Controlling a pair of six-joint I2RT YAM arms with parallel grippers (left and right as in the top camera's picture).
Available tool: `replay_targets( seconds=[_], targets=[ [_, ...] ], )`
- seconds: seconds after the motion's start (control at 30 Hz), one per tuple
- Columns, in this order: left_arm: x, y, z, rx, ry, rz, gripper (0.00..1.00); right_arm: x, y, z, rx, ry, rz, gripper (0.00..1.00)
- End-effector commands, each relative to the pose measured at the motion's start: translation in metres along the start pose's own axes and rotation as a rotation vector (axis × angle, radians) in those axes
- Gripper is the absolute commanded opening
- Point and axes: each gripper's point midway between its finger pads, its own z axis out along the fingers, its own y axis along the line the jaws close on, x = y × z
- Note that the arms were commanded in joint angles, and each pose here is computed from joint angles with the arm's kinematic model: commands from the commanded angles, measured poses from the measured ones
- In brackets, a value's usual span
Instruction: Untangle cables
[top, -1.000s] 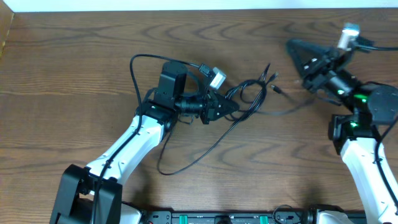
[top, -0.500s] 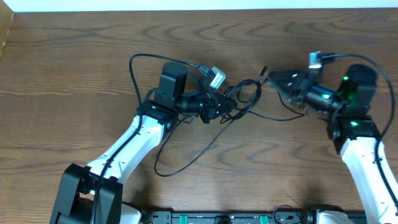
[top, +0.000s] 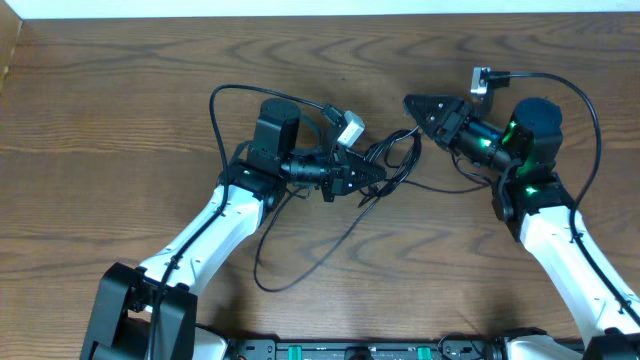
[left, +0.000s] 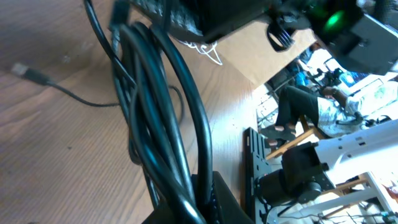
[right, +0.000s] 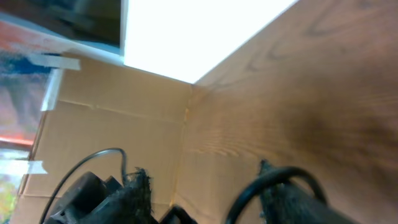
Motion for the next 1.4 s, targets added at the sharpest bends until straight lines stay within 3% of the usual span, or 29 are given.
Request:
replay_targets(
  seconds=[0.0,0.03,0.07,0.1,0.2,0.33,0.53,0.63,0.67,0.7,0.77,0.87,0.97,1.17,1.37],
  targets=[
    [0.004,-0.014,0.000,0.079,0.014,0.025,0.08,-0.011,-0.001,0.005,-0.005,-0.044,0.014,0.26],
    [0.004,-0.014,0.000,0.078,0.014,0.025,0.08,-0.014,0.004,0.005,-0.026,-0.056,-0.012,0.13],
    [0.004,-0.014,0.000,0.078,0.014,0.025,0.07,-0.017,0.009,0.004,-0.043,-0.068,-0.058,0.07],
    [0.004,-0.014,0.000,0.079,0.014,0.025,0.08,-0.027,0.026,0.001,-0.098,-0.116,-0.250,0.01],
    [0.006,-0.014,0.000,0.078,0.021,0.008,0.08,-0.055,0.057,-0.014,-0.149,-0.279,-0.535,0.03],
    [0.014,-0.013,0.000,0.073,0.042,-0.044,0.07,-0.111,0.075,-0.046,-0.049,-0.518,-0.637,0.08],
    [0.016,-0.012,0.000,0.072,0.050,-0.063,0.08,-0.158,0.087,-0.075,0.064,-0.592,-0.702,0.03],
    [0.016,-0.013,0.000,0.073,0.049,-0.061,0.07,-0.153,0.085,-0.071,0.066,-0.501,-0.676,0.08],
    [0.015,-0.013,0.000,0.074,0.048,-0.057,0.07,-0.140,0.074,-0.063,0.073,-0.410,-0.626,0.17],
    [0.014,-0.016,0.000,0.090,0.046,-0.048,0.08,-0.129,0.062,-0.058,0.086,-0.343,-0.564,0.33],
    [0.012,-0.026,-0.002,0.151,0.042,-0.003,0.08,-0.110,0.035,-0.053,0.139,-0.240,-0.446,0.41],
    [0.006,-0.048,-0.006,0.279,0.034,0.069,0.07,-0.079,-0.001,-0.052,0.238,-0.086,-0.463,0.43],
    [0.001,-0.065,-0.012,0.368,0.049,0.038,0.07,-0.055,-0.014,-0.053,0.243,0.031,-0.519,0.53],
    [-0.007,-0.068,-0.013,0.374,0.063,-0.053,0.08,-0.015,0.008,-0.051,0.022,0.204,-0.604,0.59],
    [-0.017,-0.068,-0.012,0.351,0.052,-0.104,0.07,-0.008,-0.009,-0.055,0.042,0.248,-0.574,0.59]
  ],
)
